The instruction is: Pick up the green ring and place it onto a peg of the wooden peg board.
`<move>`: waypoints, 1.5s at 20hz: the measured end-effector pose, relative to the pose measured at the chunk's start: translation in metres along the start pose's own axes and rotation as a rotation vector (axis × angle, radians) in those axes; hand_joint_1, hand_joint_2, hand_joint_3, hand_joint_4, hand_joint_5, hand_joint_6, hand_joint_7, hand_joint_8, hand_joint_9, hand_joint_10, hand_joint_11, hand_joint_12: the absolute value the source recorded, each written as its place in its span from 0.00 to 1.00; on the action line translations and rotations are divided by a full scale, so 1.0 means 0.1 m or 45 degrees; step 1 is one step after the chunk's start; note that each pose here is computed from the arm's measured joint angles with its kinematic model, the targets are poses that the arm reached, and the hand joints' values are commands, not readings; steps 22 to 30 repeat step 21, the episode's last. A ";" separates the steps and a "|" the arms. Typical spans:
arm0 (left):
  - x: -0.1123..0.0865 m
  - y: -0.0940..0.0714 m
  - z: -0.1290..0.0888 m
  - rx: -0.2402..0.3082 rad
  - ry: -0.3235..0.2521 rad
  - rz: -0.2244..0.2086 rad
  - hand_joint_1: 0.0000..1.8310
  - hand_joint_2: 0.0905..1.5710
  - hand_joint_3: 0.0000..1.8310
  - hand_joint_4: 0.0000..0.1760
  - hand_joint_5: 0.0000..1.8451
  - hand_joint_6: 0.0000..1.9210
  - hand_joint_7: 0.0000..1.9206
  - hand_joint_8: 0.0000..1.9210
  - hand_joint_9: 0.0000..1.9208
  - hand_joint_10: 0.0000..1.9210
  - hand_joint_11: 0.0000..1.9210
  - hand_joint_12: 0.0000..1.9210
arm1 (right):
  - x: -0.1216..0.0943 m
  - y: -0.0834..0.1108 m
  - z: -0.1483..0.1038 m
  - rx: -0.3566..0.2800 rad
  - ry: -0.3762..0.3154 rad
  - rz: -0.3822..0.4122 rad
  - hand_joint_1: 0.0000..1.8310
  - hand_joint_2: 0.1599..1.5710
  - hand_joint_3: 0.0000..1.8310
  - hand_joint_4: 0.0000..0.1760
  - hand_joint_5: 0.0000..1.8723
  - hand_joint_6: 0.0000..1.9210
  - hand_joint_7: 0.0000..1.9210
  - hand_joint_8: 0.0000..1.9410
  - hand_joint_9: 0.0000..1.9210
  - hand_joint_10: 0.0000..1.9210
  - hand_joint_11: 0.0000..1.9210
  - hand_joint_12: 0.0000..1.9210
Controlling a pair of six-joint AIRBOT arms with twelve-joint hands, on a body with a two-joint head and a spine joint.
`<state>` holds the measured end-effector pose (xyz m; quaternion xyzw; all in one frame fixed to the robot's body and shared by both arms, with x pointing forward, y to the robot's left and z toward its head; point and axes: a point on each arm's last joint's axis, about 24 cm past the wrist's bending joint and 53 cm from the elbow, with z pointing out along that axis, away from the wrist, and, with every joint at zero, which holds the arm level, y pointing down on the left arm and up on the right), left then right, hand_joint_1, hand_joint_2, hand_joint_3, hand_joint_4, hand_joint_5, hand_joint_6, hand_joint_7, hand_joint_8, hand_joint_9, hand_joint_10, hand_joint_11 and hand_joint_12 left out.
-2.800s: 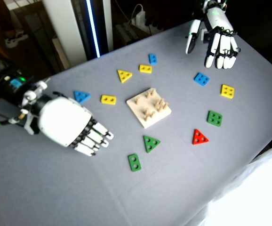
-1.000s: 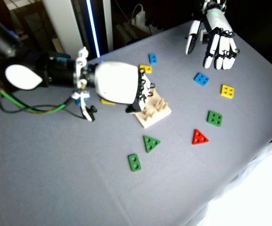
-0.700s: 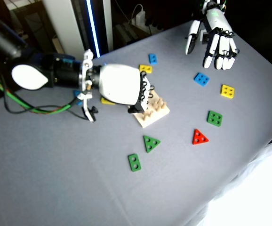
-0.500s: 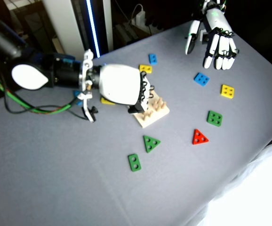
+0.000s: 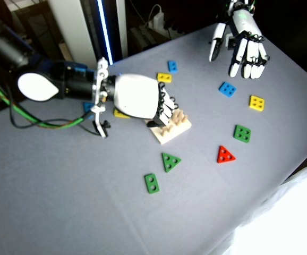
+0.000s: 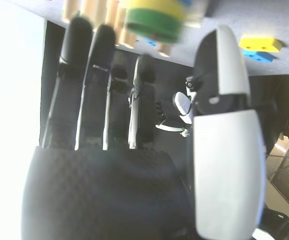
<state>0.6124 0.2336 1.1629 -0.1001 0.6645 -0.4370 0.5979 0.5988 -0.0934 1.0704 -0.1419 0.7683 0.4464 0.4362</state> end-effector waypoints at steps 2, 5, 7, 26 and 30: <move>0.00 0.00 0.00 0.002 0.002 -0.007 0.44 0.69 0.00 0.04 0.36 0.00 0.19 0.00 0.14 0.00 0.00 0.35 | -0.02 0.07 -0.01 -0.025 -0.010 0.015 0.55 0.57 0.00 0.41 0.26 0.00 0.18 0.00 0.26 0.07 0.11 0.61; -0.03 -0.01 -0.01 0.006 -0.014 -0.016 0.46 0.68 0.00 0.00 0.36 0.00 0.20 0.00 0.15 0.00 0.00 0.41 | -0.32 0.13 -0.13 -0.061 -0.134 0.067 0.53 0.58 0.00 0.57 0.24 0.00 0.17 0.00 0.22 0.01 0.04 0.54; -0.08 -0.06 -0.01 0.035 -0.041 -0.020 0.48 0.69 0.00 0.00 0.34 0.00 0.21 0.00 0.17 0.01 0.00 0.47 | -0.57 0.11 -0.32 -0.070 -0.262 0.137 0.44 0.60 0.00 0.27 0.28 0.00 0.21 0.00 0.22 0.00 0.01 0.57; -0.60 -0.65 -0.12 0.391 -0.335 -0.186 0.01 0.93 0.01 0.00 0.16 0.02 0.18 0.00 0.19 0.01 0.00 0.35 | -1.61 0.43 -1.56 -0.288 -1.042 0.190 0.33 0.81 0.00 0.00 0.18 0.00 0.20 0.00 0.22 0.00 0.11 0.10; -0.60 -0.65 -0.12 0.391 -0.335 -0.186 0.01 0.93 0.01 0.00 0.16 0.02 0.18 0.00 0.19 0.01 0.00 0.35 | -1.61 0.43 -1.56 -0.288 -1.042 0.190 0.33 0.81 0.00 0.00 0.18 0.00 0.20 0.00 0.22 0.00 0.11 0.10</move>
